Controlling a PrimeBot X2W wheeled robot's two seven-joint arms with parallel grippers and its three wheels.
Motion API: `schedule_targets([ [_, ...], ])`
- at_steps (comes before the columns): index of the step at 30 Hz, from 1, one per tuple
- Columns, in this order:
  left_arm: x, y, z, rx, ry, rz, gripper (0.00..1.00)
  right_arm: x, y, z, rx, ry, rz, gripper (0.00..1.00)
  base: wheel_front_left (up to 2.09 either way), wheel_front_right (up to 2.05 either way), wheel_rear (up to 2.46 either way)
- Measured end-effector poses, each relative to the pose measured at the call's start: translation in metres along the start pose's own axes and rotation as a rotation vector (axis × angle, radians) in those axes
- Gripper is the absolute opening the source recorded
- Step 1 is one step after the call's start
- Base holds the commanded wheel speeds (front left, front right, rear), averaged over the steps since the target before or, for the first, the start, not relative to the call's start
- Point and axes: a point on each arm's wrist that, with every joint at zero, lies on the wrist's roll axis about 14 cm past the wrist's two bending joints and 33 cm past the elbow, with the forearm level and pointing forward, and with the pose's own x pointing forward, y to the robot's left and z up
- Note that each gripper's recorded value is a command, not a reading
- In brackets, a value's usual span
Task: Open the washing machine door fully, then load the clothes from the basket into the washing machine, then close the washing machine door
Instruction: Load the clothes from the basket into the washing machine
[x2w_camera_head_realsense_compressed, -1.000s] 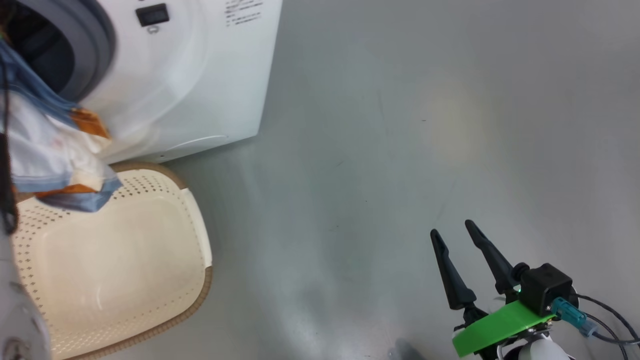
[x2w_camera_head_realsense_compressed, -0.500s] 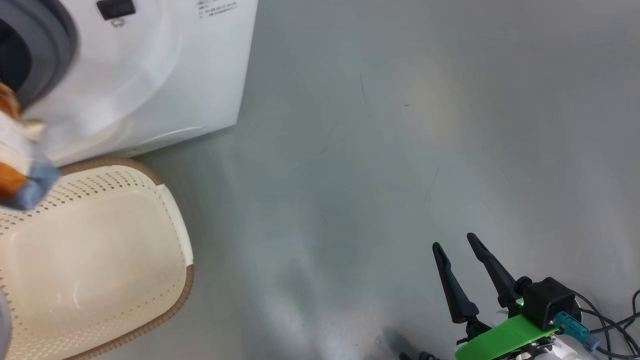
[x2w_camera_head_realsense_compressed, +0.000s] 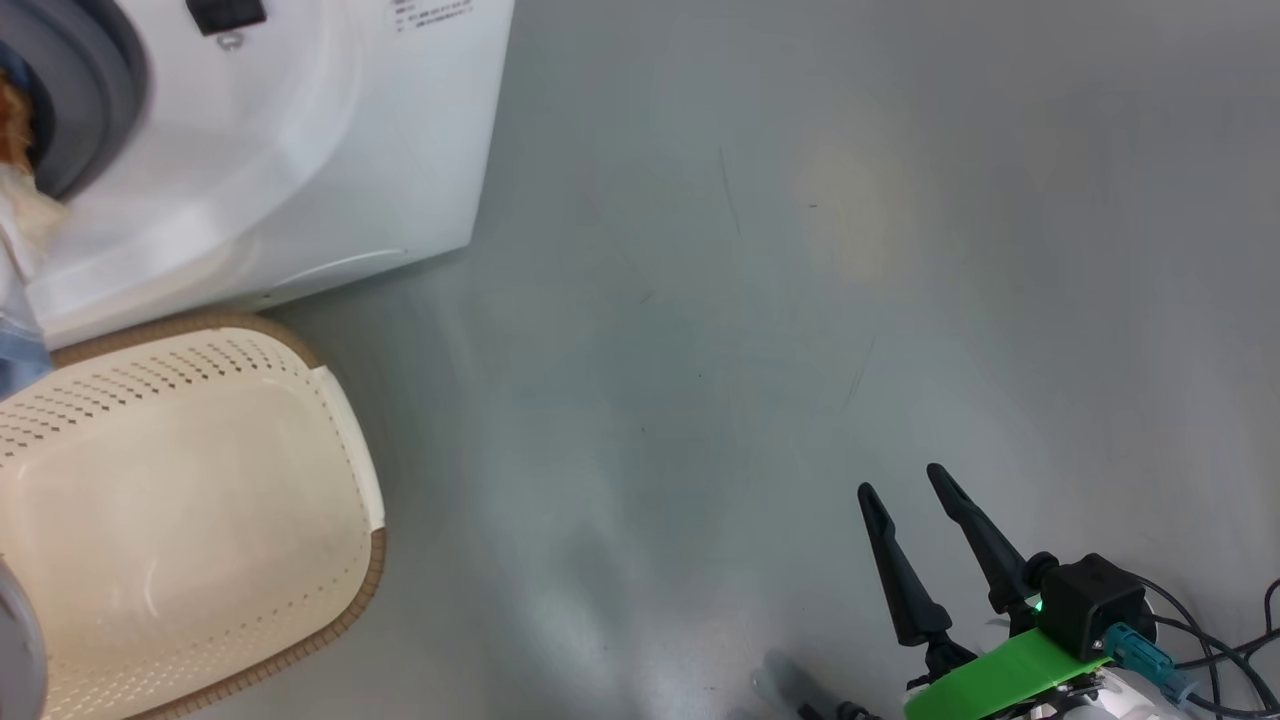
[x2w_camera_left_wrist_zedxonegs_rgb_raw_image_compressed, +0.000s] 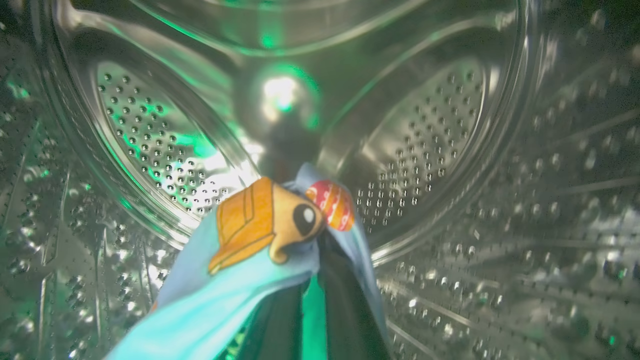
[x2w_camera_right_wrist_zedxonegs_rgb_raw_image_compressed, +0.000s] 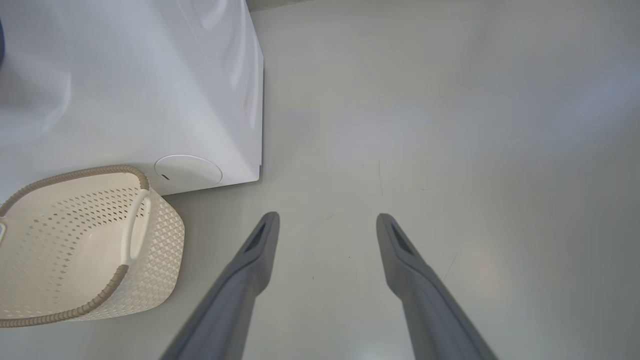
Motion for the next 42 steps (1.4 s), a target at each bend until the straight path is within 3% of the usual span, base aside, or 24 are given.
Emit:
schedule_targets([
  [4,-0.008,-0.002,-0.024,0.063,0.098,-0.005,0.00,-0.001,0.001,0.002,0.002,-0.007,0.002,1.00,0.00,0.00,0.00],
  [5,-0.011,-0.002,-0.031,0.080,0.131,-0.005,0.06,-0.001,0.001,0.003,0.002,-0.011,0.004,1.00,0.00,0.00,0.00],
  [9,-0.018,0.002,-0.042,0.146,0.217,0.007,0.59,-0.003,0.003,0.007,0.005,-0.025,0.011,1.00,0.00,0.00,0.00],
  [10,-0.018,0.002,-0.041,0.155,0.220,0.005,0.85,-0.003,0.003,0.008,0.006,-0.027,0.011,1.00,0.00,0.00,0.00],
  [11,-0.017,0.002,-0.038,0.163,0.220,0.003,0.99,-0.003,0.004,0.009,0.006,-0.029,0.013,1.00,0.00,0.00,0.00],
  [19,-0.025,0.008,-0.043,0.249,0.315,0.047,1.00,-0.004,0.006,0.011,0.011,-0.039,0.023,1.00,0.00,0.00,0.00],
  [26,-0.035,0.004,-0.038,0.264,0.351,0.072,1.00,-0.004,0.013,0.016,0.017,-0.056,0.044,1.00,0.00,0.00,0.00],
  [35,-0.057,0.008,-0.034,0.218,0.314,0.089,1.00,0.001,0.025,0.021,0.022,-0.076,0.089,1.00,0.00,0.00,0.00],
  [42,-0.079,0.009,-0.028,0.113,0.299,0.102,1.00,0.005,0.032,0.030,0.023,-0.103,0.118,1.00,0.00,0.00,0.00],
])
